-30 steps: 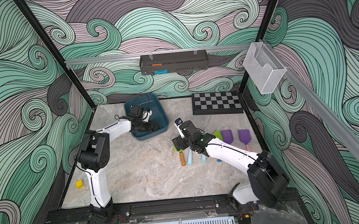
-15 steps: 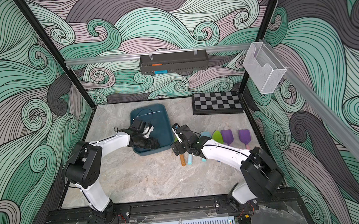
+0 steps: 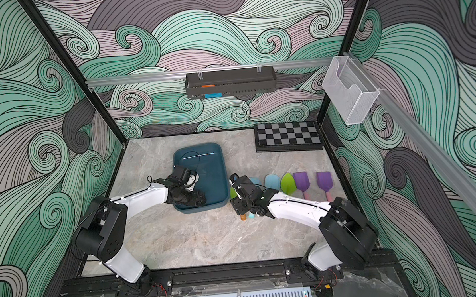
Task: Put the shovel into the storage box
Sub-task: Move the storage box to the center of the board, then pick up the shovel from the center of the board.
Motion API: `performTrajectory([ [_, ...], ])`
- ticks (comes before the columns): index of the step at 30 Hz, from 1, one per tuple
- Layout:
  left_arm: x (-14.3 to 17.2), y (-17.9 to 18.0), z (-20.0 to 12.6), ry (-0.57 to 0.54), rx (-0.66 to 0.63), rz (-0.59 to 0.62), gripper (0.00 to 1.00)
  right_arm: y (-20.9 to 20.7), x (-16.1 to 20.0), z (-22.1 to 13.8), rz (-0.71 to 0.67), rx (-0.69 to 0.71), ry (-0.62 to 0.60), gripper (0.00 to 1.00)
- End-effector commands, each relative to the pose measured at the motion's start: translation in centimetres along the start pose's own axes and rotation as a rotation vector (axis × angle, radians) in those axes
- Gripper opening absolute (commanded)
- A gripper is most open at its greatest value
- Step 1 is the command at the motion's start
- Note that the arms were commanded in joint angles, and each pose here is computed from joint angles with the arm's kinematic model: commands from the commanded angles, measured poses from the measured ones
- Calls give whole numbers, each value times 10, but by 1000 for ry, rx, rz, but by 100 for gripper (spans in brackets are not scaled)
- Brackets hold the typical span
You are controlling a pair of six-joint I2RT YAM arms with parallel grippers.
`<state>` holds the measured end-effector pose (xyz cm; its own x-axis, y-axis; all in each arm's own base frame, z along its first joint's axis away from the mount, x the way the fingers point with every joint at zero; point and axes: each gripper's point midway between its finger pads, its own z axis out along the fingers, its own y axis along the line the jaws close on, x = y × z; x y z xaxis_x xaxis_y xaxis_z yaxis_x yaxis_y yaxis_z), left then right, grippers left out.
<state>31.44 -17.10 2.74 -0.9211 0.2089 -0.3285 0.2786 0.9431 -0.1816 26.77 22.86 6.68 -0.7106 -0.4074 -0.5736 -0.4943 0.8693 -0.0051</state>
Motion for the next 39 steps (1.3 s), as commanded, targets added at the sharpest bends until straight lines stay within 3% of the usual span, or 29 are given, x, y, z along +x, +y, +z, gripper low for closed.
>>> performTrajectory([
  [1, -9, 0, -20, -53, -21, -23, 85, 0, 13, -3, 13, 21, 17, 68],
  [9, -30, -16, -56, -162, 34, -12, 89, 1, 34, 8, 40, 21, 59, 71],
  [16, -27, -19, -58, -169, 48, -16, 90, 8, 39, 21, 55, -3, 82, 64],
  [24, -24, -19, -59, -176, 48, -14, 91, 9, 49, 32, 64, -5, 115, 49],
  [32, -22, -19, -59, -175, 47, -12, 91, 6, 53, 27, 81, 3, 114, 19],
  [39, -24, -23, -57, -180, 73, -14, 91, -2, 56, 15, 91, 31, 95, 8],
])
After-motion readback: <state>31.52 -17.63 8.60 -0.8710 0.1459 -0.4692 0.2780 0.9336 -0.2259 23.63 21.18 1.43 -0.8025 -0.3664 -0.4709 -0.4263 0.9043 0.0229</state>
